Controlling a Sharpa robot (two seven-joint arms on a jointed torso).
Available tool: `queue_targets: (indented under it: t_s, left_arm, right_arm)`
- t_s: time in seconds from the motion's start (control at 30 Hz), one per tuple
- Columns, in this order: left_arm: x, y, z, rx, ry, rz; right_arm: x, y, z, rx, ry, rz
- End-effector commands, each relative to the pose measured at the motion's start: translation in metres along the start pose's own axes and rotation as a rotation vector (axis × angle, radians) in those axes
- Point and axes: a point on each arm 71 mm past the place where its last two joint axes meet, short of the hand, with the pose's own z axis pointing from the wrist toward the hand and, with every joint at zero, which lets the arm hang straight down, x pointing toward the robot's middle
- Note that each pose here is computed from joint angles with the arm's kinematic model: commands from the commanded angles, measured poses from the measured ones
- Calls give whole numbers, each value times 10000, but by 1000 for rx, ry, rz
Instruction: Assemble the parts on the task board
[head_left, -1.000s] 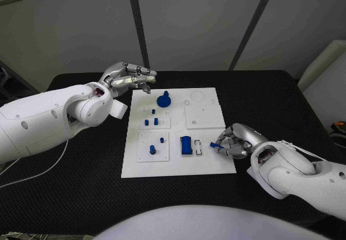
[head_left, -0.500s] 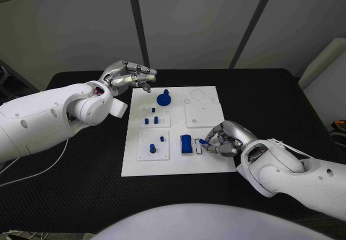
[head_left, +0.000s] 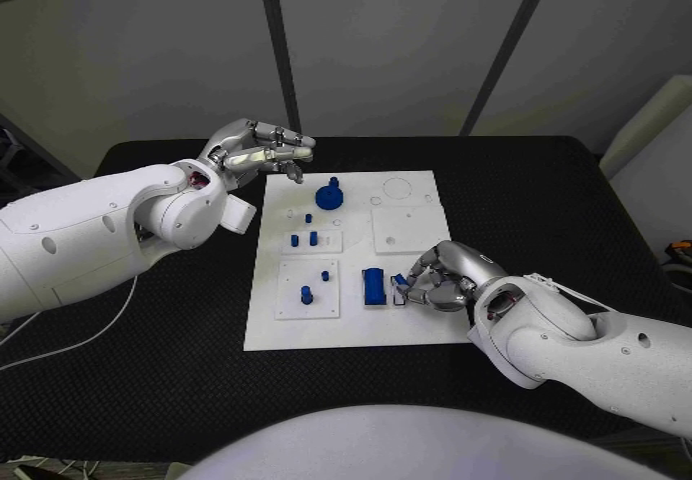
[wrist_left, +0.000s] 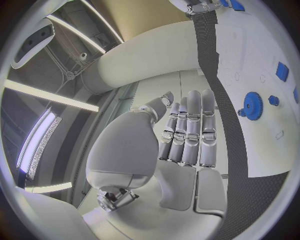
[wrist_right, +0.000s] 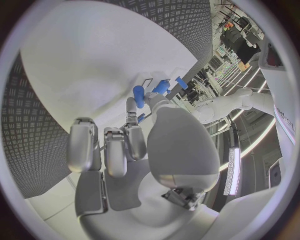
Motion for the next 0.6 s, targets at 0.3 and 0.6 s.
queue_targets:
  t_s: [0.3,0.6]
  left_arm:
    - [4,-23,-2,18,8,-4]
    - [2,-20,-1,16,9,-4]
  right_arm:
    - [39,23,20,5,39,-43]
    - [47,44,27,0,38,-41]
